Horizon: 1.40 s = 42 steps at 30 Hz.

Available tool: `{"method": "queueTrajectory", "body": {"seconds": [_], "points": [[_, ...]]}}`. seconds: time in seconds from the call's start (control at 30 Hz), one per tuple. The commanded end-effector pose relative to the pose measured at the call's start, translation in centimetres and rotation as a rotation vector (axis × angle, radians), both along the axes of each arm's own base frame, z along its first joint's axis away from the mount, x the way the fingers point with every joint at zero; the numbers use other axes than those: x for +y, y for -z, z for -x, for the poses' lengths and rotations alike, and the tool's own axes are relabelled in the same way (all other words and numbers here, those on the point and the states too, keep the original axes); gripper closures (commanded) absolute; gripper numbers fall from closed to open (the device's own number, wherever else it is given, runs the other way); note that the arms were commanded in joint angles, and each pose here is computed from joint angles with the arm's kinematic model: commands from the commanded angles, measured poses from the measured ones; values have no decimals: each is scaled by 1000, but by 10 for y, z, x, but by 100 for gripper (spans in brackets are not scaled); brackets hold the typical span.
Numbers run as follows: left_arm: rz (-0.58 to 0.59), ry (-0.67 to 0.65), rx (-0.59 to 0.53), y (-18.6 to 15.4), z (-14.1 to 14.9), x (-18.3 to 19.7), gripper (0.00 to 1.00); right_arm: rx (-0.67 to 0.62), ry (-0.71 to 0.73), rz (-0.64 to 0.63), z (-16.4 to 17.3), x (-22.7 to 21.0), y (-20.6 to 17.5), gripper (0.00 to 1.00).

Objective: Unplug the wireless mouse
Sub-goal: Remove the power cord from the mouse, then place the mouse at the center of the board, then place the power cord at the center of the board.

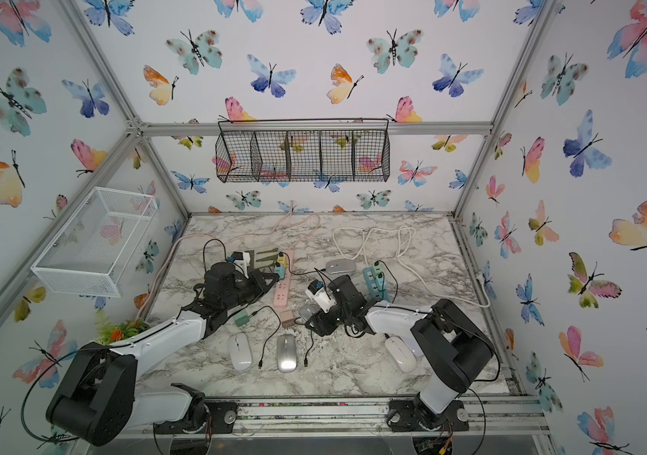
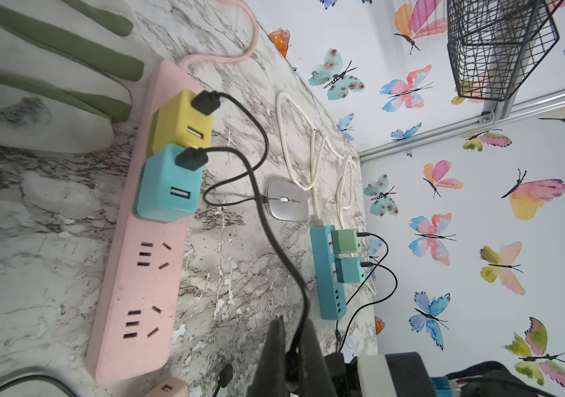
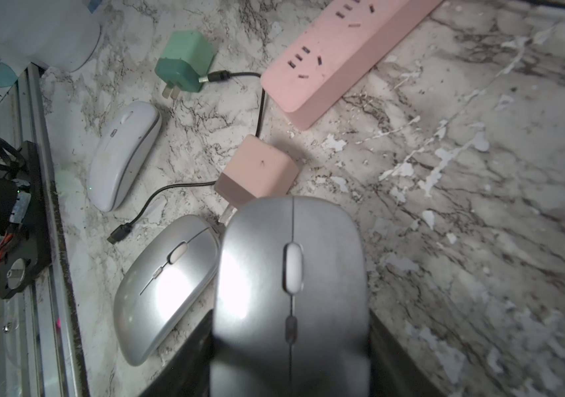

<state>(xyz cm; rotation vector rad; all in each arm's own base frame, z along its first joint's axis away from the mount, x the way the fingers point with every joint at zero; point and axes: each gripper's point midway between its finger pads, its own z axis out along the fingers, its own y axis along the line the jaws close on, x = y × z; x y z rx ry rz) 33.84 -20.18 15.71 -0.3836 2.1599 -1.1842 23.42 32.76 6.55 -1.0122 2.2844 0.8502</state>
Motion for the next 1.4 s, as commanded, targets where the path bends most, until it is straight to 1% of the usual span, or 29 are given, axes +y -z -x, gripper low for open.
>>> {"method": "queueTrajectory", "body": {"seconds": [0.0, 0.13, 0.27, 0.37, 0.47, 0.57, 0.73, 0.93, 1.13, 1.27, 1.37], "points": [[-48, 39, -42, -8, 2, -1, 100, 5, 144, 9, -8, 1, -21, 98], [-133, 60, -77, -7, 7, 4, 100, 46, 326, 64, 8, -4, -19, 98], [-220, 104, -106, -3, 12, 7, 100, 81, 536, 123, 26, -24, -15, 98], [-275, 145, -120, 0, 16, 7, 100, 123, 616, 105, 42, -34, -14, 98], [-313, 180, -124, 4, 20, 6, 100, 157, 671, 146, 50, -45, -6, 98], [-326, 198, -122, 9, 23, 6, 100, 170, 687, 193, 54, -49, 5, 98], [-324, 197, -93, 19, 26, 7, 100, 157, 700, 253, 49, -45, 19, 97], [-312, 201, -75, 24, 28, 6, 100, 166, 672, 315, 49, -39, 36, 85], [-318, 206, -67, 25, 28, 6, 100, 206, 646, 351, 59, -41, 48, 69], [-319, 204, -62, 27, 27, 6, 100, 231, 619, 371, 67, -40, 54, 63], [-317, 202, -53, 28, 27, 6, 100, 235, 614, 396, 72, -44, 56, 62]]}}
